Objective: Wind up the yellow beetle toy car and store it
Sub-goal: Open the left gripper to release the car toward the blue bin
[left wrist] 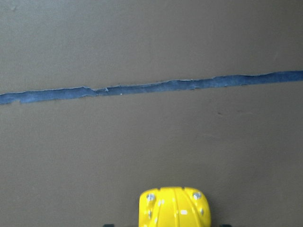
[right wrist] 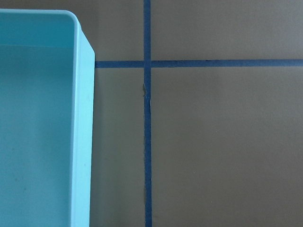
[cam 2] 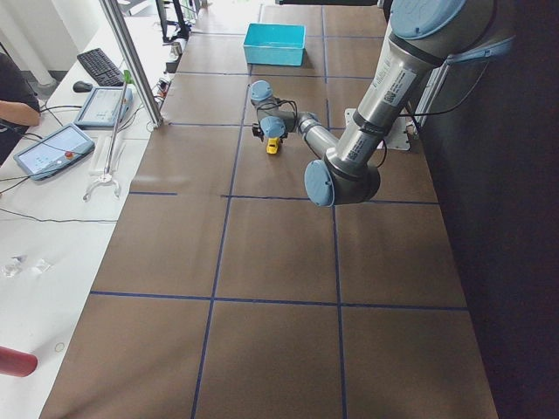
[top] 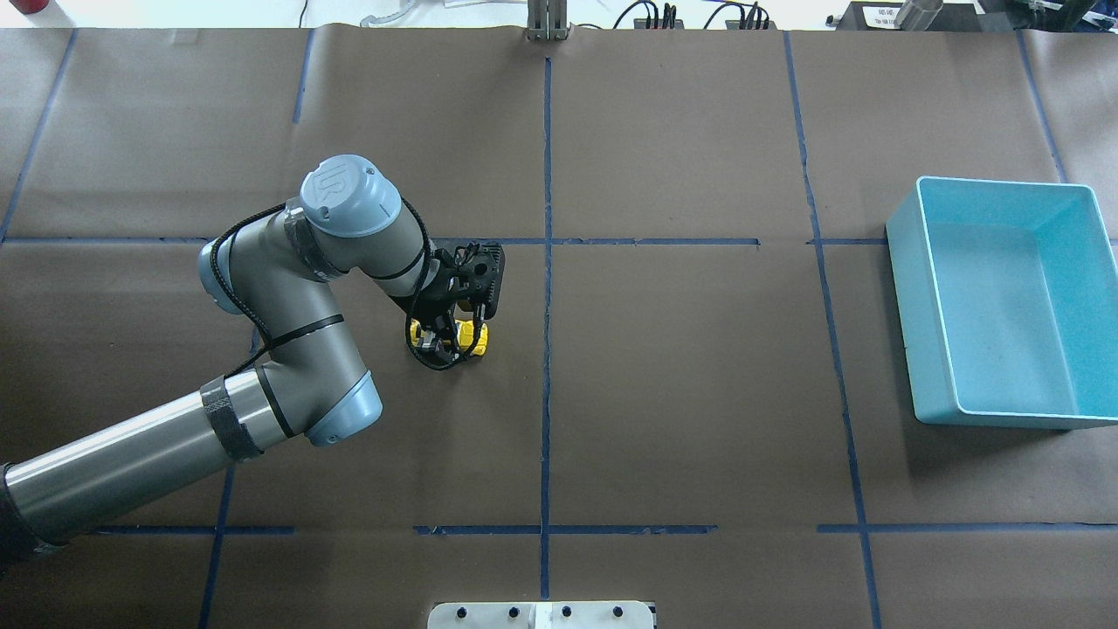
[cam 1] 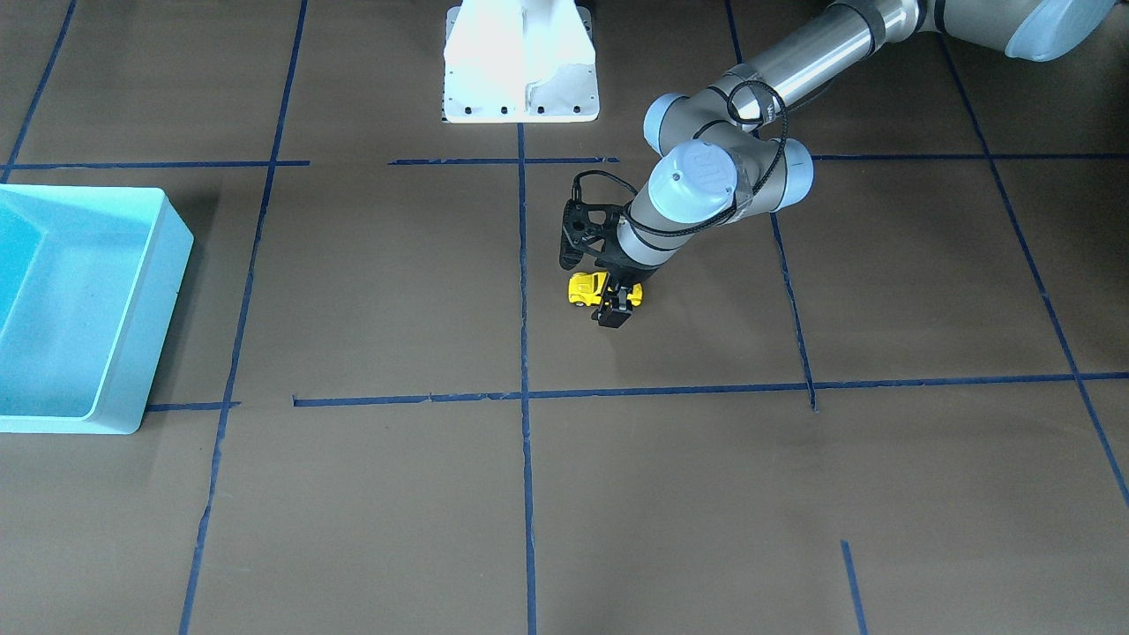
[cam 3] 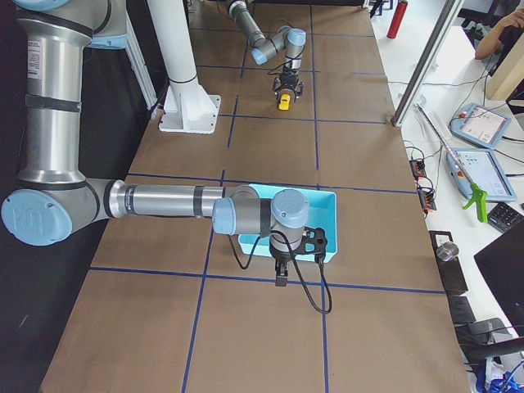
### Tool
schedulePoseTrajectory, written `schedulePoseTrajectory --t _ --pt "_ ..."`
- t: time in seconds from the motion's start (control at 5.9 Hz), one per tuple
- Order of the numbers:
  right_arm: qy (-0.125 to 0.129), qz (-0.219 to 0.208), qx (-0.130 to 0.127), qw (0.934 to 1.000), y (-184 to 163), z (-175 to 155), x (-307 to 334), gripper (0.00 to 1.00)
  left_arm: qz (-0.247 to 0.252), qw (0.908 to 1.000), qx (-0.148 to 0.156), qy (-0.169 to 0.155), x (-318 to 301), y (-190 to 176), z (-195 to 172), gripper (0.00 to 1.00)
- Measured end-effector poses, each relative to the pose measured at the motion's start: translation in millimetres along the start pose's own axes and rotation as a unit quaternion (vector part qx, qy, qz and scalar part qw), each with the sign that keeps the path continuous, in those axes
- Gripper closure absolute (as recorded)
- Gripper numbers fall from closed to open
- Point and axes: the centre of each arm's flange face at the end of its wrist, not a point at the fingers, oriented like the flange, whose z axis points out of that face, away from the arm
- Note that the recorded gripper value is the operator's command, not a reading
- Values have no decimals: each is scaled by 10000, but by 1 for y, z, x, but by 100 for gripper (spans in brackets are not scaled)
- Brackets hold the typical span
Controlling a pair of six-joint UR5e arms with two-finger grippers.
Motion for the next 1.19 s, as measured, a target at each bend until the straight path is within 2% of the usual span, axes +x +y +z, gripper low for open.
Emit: schedulePoseTrajectory --t 0.68,1.19 --pt "0 4 3 10000 0 0 0 0 -78 9999 -55 -75 -9 6 -11 0" --pt "-6 12 2 10000 0 0 0 0 -480 9979 -421 -87 -29 27 -30 0"
